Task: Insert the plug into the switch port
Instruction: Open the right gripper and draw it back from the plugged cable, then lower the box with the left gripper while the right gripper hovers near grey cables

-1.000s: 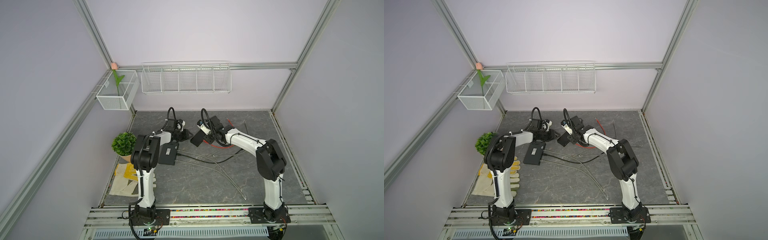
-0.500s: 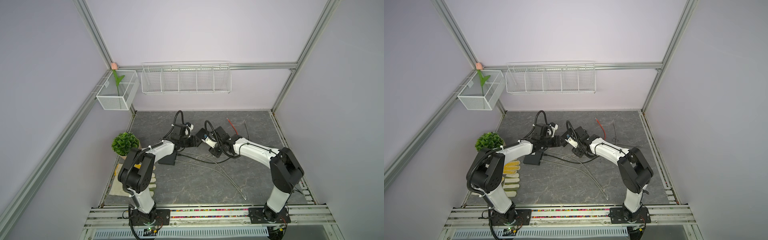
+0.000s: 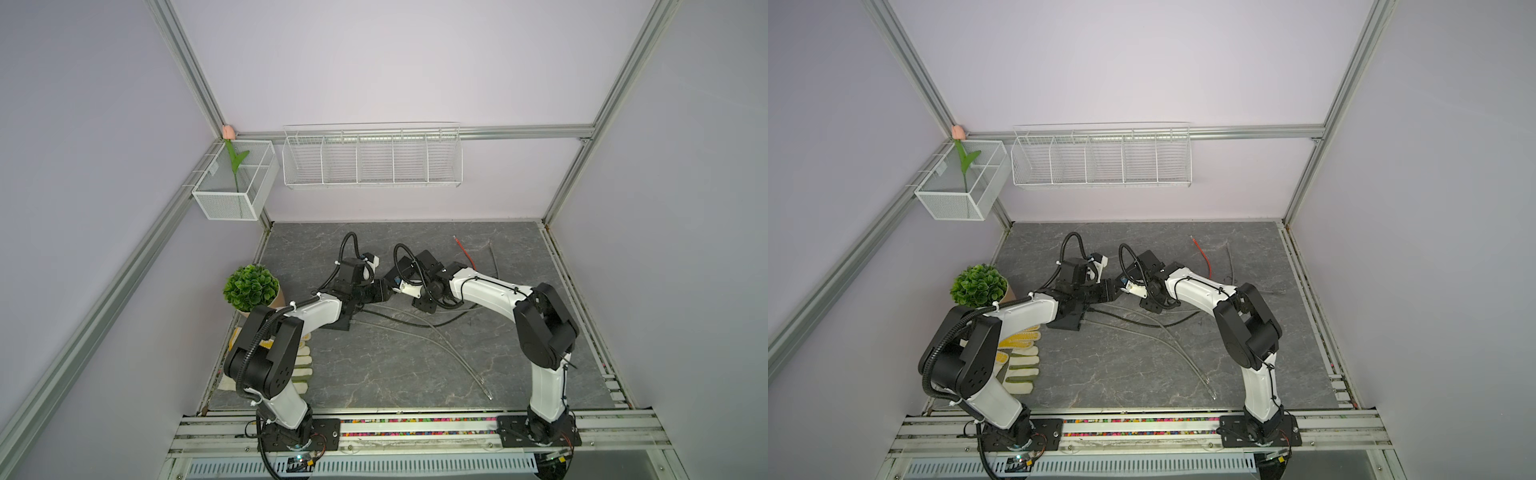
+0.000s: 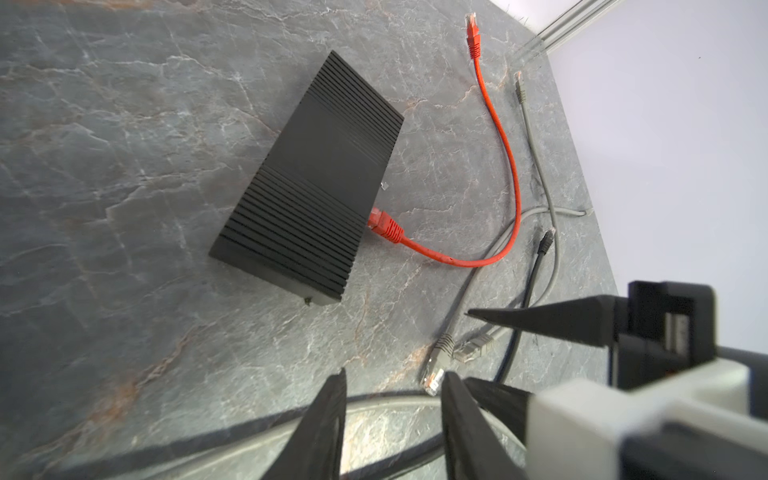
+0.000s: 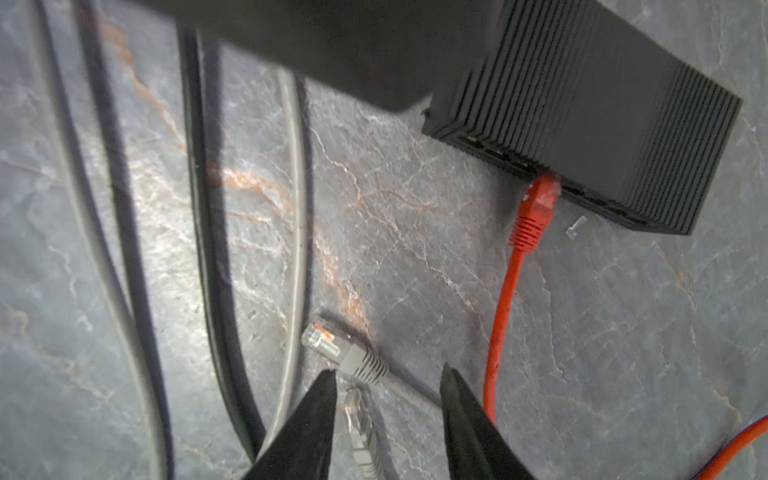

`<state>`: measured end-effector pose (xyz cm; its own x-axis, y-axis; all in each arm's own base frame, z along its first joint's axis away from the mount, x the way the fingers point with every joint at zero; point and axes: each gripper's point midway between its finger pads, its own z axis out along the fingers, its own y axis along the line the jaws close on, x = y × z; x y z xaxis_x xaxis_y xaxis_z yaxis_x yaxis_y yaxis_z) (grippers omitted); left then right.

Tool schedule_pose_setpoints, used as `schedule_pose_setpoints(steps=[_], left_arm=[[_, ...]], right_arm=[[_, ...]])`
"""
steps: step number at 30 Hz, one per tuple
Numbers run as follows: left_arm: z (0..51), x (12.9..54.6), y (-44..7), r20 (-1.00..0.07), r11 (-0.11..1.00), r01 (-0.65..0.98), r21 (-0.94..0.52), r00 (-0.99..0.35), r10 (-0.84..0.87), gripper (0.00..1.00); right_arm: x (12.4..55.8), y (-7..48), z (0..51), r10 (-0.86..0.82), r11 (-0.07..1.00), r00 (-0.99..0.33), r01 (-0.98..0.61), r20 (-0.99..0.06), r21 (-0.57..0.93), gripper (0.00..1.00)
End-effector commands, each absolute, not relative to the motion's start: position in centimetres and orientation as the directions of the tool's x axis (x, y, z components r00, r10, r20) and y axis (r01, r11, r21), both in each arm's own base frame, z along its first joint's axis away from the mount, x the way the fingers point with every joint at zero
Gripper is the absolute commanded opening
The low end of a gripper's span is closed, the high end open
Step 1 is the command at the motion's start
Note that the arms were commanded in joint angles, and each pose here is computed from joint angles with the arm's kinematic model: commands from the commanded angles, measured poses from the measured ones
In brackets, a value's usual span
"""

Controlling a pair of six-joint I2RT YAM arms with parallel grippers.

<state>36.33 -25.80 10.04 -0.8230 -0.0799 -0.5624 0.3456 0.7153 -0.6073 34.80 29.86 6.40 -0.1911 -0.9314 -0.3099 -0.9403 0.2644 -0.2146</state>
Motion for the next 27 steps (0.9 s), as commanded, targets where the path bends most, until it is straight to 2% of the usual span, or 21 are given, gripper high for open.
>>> schedule_pose_setpoints(steps=[1,6,15,18,27], left_arm=[[10.1,36.2,-26.1,-0.569,0.691,0.36,-0.627,-0.818,-0.09,0.39],[10.4,36.1,-26.2,-0.576,0.677,0.372,-0.635,-0.812,-0.093,0.39],[10.7,35.7,-26.2,-0.582,0.667,0.384,-0.638,-0.808,-0.092,0.39],[10.8,35.6,-26.3,-0.583,0.664,0.387,-0.64,-0.807,-0.092,0.39],[11.2,35.7,-26.6,-0.583,0.645,0.399,-0.652,-0.808,-0.09,0.39]], right_arm=[[33.0,29.1,6.2,-0.961,0.136,-0.096,-0.981,-0.259,-0.142,0.44],[32.3,28.6,6.3,-0.974,0.013,0.011,-0.994,-0.227,-0.105,0.45],[35.0,26.7,5.8,-0.987,-0.032,0.043,-0.997,-0.154,-0.071,0.43],[34.5,25.8,5.1,-0.99,-0.054,0.057,-0.998,-0.132,-0.027,0.42],[36.5,26.6,3.6,-0.974,-0.136,0.159,-0.98,-0.159,-0.145,0.39]])
